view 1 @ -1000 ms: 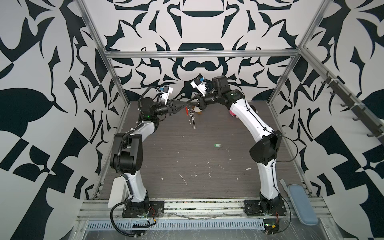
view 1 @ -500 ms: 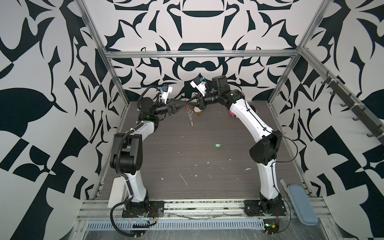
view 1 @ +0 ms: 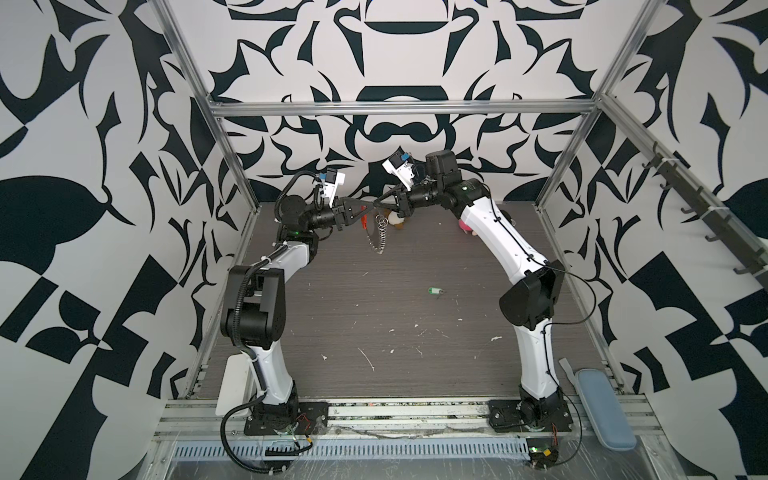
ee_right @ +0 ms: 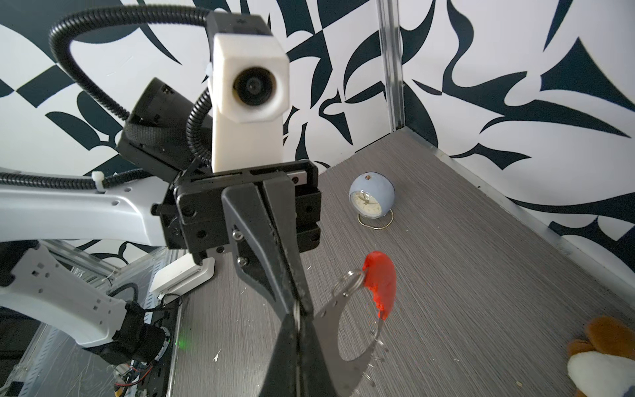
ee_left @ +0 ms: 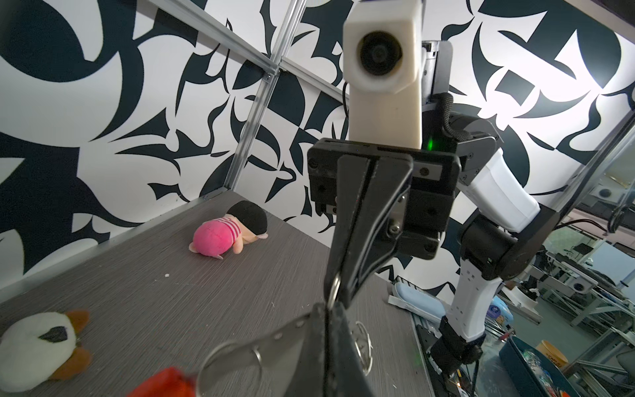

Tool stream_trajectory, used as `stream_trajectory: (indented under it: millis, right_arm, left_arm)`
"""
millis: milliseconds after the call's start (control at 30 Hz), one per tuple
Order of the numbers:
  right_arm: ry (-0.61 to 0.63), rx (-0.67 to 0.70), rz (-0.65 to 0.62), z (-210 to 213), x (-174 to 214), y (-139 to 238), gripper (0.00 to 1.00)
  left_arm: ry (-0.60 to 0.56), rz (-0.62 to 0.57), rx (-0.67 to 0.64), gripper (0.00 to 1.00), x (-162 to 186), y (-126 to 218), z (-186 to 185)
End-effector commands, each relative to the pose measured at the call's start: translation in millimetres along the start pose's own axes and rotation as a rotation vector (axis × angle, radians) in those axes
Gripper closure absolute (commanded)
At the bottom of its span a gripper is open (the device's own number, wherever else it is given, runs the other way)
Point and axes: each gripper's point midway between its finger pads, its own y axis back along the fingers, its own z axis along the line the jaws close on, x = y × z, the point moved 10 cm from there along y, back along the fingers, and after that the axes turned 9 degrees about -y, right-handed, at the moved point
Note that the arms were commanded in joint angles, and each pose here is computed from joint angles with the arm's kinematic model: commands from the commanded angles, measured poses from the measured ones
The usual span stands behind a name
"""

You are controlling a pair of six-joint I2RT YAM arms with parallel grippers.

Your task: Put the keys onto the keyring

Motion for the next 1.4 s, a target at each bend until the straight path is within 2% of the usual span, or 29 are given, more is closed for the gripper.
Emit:
stream_trajectory:
  millis: [0, 33, 67, 133, 267, 500, 833, 1067, 1367]
  right_arm:
    - [0.027, 0.015, -0.070, 21.0, -15.0, 8.4, 1.00]
    - [0.013, 0.039, -0.088, 20.5, -15.7, 10.1, 1.00]
    - [0.002, 0.059, -0.106, 20.6, -16.0, 11.4, 0.94]
    - [-0.020, 0.094, -0.153, 21.8, -17.3, 16.4, 0.75]
    - [-0.048, 0.149, -0.231, 23.1, -14.7, 27.9, 0.64]
    - [-0.140, 0.204, -0.380, 4.3, 1.5, 46.5, 0.64]
    - [-0.209, 0.208, -0.364, -18.1, 1.2, 28.5, 0.65]
    - [-0.186, 0.128, -0.320, 1.5, 1.8, -2.3, 0.67]
    - [-0.197, 0.145, -0.329, 0.6, 3.2, 2.9, 0.68]
  left_arm:
    - [-0.070, -0.111, -0.046, 1.00, -5.6, -0.6, -4.2]
    - [-0.073, -0.142, -0.070, 1.00, -4.7, 0.6, -4.0]
    - [-0.080, -0.165, -0.082, 1.00, -4.9, 0.7, -5.5]
    - [-0.089, -0.216, -0.119, 1.00, -3.4, 0.2, -7.4]
    - [-0.111, -0.282, -0.174, 1.00, -0.7, -3.3, -11.0]
    - [-0.141, -0.377, -0.263, 1.00, 8.3, -10.4, -12.2]
    - [-0.161, -0.415, -0.270, 1.00, 6.4, -26.2, -16.7]
    - [-0.176, -0.428, -0.297, 1.00, 12.1, -33.6, -18.2]
    - [-0.175, -0.426, -0.314, 1.00, 19.4, -36.9, -19.2]
